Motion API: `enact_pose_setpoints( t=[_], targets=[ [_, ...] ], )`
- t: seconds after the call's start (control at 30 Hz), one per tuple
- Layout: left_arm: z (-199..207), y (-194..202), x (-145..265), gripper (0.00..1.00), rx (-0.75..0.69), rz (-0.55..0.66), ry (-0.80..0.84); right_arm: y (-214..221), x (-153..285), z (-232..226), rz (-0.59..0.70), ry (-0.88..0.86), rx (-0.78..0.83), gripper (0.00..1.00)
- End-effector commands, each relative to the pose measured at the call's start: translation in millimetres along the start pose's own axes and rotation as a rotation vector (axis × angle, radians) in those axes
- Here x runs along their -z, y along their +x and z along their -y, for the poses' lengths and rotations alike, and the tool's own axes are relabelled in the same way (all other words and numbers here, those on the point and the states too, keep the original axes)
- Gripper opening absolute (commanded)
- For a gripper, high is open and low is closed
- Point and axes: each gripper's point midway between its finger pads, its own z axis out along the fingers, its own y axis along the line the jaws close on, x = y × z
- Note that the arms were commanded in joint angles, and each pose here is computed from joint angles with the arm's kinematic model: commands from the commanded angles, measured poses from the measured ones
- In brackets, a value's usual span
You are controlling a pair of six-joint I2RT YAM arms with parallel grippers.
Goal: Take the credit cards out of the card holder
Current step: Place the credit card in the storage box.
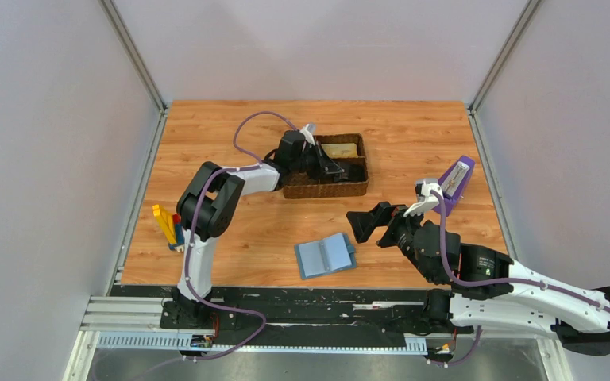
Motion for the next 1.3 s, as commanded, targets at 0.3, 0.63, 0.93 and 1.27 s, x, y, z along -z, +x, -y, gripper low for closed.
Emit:
enact_pose_setpoints(
  t=[0.3, 0.63, 0.93, 1.27],
  targets=[
    [0.3, -3.1, -10.6, 0.18, -0.036, -0.005, -0.011, -9.9, 2.2, 2.8, 0.034, 0.019, -0.023, 1.00],
    [1.4, -5.7, -8.5, 0.33, -0.052, -0.013, -0.037, -10.4, 3.3, 4.8, 0.038, 0.022, -0.030, 1.00],
    [4.0, -6.8, -4.0, 0.40, -0.075, -0.034, -0.062, -11.4, 5.3, 10.6, 0.049, 0.034, -0.036, 1.00],
    [20.8, -17.2, 1.8, 0.44, -0.118, -0.039, -0.061, -7.1, 2.3, 11.5, 0.041, 0.049, -0.034, 1.00]
  ],
)
